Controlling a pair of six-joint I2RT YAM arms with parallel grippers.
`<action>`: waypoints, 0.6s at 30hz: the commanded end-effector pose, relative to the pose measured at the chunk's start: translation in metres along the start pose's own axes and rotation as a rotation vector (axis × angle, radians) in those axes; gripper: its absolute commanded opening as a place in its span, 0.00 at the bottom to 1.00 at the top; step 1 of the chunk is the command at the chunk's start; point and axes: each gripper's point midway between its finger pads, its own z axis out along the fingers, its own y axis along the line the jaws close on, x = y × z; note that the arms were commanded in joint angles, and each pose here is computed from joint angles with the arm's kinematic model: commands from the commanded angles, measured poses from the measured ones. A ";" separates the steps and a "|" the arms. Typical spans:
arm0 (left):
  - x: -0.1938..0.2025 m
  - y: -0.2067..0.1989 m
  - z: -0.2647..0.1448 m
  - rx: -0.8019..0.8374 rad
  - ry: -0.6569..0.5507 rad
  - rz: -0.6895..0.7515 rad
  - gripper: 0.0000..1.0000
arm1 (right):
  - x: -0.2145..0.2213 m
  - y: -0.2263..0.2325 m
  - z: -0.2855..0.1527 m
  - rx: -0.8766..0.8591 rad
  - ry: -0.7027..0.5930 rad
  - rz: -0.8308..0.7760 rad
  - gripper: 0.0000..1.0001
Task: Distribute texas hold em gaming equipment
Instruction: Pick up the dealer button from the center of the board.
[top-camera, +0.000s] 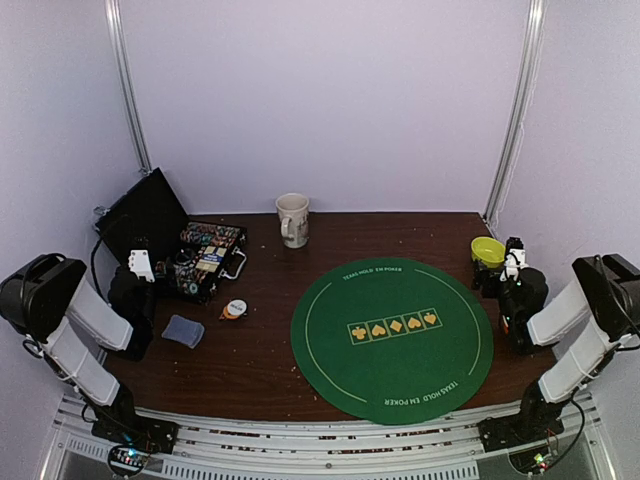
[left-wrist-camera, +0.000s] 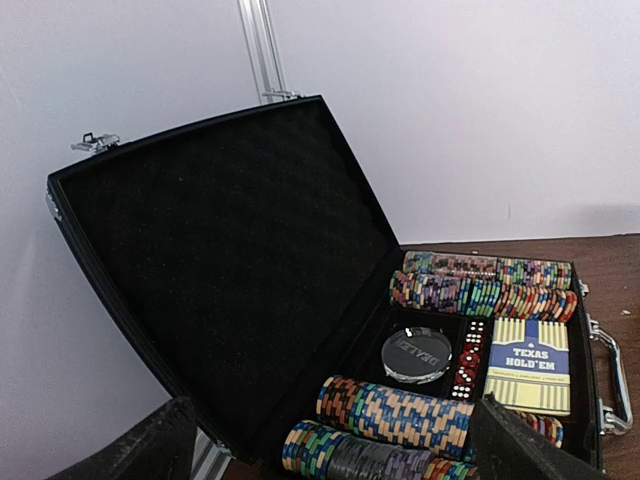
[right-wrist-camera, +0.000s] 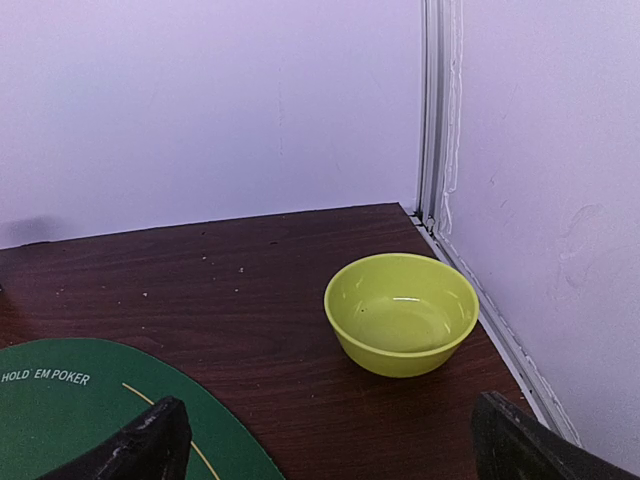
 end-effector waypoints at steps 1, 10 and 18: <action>-0.011 0.003 0.000 -0.005 -0.040 -0.022 0.98 | -0.004 0.002 0.001 -0.009 -0.012 -0.003 1.00; -0.016 0.003 -0.002 0.002 -0.059 -0.016 0.98 | -0.025 0.003 0.006 0.006 0.015 0.002 1.00; -0.086 0.018 -0.003 -0.020 -0.038 -0.048 0.98 | -0.112 0.045 0.015 -0.200 -0.043 0.056 1.00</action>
